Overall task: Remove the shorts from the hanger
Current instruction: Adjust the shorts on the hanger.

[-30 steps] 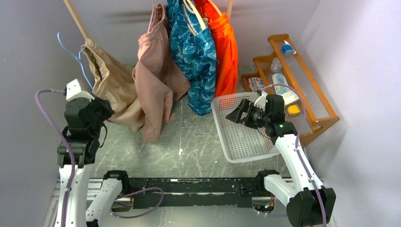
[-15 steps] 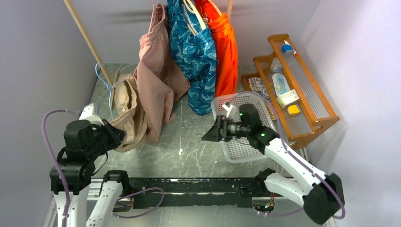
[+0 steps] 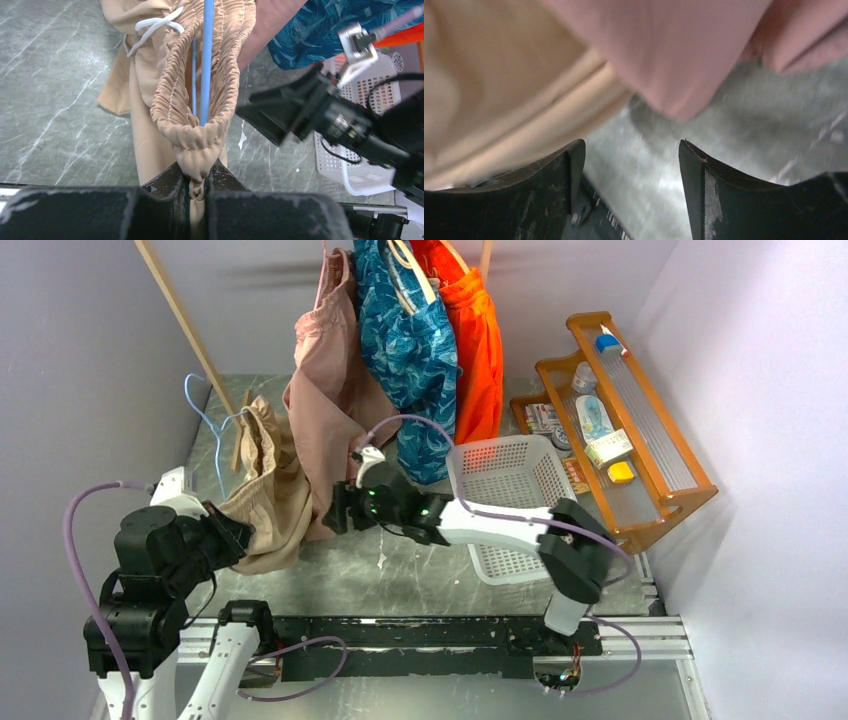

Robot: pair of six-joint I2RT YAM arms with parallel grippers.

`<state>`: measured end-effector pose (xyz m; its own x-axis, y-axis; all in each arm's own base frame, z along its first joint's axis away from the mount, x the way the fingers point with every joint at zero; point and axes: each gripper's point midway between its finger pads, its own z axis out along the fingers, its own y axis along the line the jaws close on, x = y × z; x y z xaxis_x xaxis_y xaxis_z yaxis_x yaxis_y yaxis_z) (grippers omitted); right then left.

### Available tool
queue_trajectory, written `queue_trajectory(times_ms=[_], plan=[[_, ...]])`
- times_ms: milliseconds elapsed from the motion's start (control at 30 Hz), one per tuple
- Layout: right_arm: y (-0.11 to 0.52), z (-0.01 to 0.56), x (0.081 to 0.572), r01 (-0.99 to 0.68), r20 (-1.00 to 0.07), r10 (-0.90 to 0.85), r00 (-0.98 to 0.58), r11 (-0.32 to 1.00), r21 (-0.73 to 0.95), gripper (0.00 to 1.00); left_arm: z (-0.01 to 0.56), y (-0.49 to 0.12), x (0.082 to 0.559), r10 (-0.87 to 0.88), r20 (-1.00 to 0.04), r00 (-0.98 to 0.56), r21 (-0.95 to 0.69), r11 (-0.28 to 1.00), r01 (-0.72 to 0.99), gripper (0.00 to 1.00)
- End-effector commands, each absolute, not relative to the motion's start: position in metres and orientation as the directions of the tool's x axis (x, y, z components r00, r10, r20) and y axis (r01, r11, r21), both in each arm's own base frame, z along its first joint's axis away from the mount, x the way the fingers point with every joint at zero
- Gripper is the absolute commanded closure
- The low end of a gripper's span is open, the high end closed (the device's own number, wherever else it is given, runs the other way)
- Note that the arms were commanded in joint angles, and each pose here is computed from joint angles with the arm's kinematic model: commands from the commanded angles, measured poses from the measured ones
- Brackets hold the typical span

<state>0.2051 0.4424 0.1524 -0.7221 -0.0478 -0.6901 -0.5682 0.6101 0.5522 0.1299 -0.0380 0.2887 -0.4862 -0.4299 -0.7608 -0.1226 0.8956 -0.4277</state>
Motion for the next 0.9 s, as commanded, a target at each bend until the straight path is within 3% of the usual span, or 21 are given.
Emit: queue_trajectory(times_ms=[0, 200, 367, 467, 567, 700, 867], plan=[[0.48, 0.165, 0.271, -0.57, -0.829, 0.07, -0.555, 0.693, 0.44, 0.28, 0.303, -0.032, 0.124, -0.42, -0.799, -0.431, -0.411, 0.904, -0.119, 0.93], [0.486, 0.169, 0.394, -0.369, -0.946, 0.103, -0.306, 0.904, 0.217, 0.29, 0.308, -0.033, 0.111, -0.423, -0.798, -0.43, -0.416, 0.902, -0.115, 0.93], [0.513, 0.188, 0.456, -0.468, -0.95, 0.079, -0.301, 0.856, 0.219, 0.28, 0.315, -0.045, 0.099, -0.411, -0.802, -0.432, -0.441, 0.897, -0.034, 0.93], [0.522, 0.173, 0.448, -0.531, -0.928, -0.01, -0.373, 0.822, 0.204, 0.24, 0.316, -0.057, 0.095, -0.401, -0.801, -0.444, -0.463, 0.886, 0.034, 0.93], [0.522, 0.17, 0.408, -0.631, -0.902, -0.046, -0.428, 0.73, 0.262, 0.18, 0.32, -0.077, 0.092, -0.372, -0.8, -0.471, -0.489, 0.859, 0.151, 0.93], [0.492, 0.156, 0.381, -0.619, -0.865, -0.076, -0.496, 0.729, 0.291, 0.13, 0.338, -0.109, 0.077, -0.321, -0.802, -0.504, -0.529, 0.773, 0.35, 0.93], [0.462, 0.18, 0.349, -0.66, -0.843, -0.135, -0.52, 0.69, 0.297, 0.11, 0.344, -0.133, 0.06, -0.258, -0.792, -0.553, -0.561, 0.665, 0.494, 0.93]])
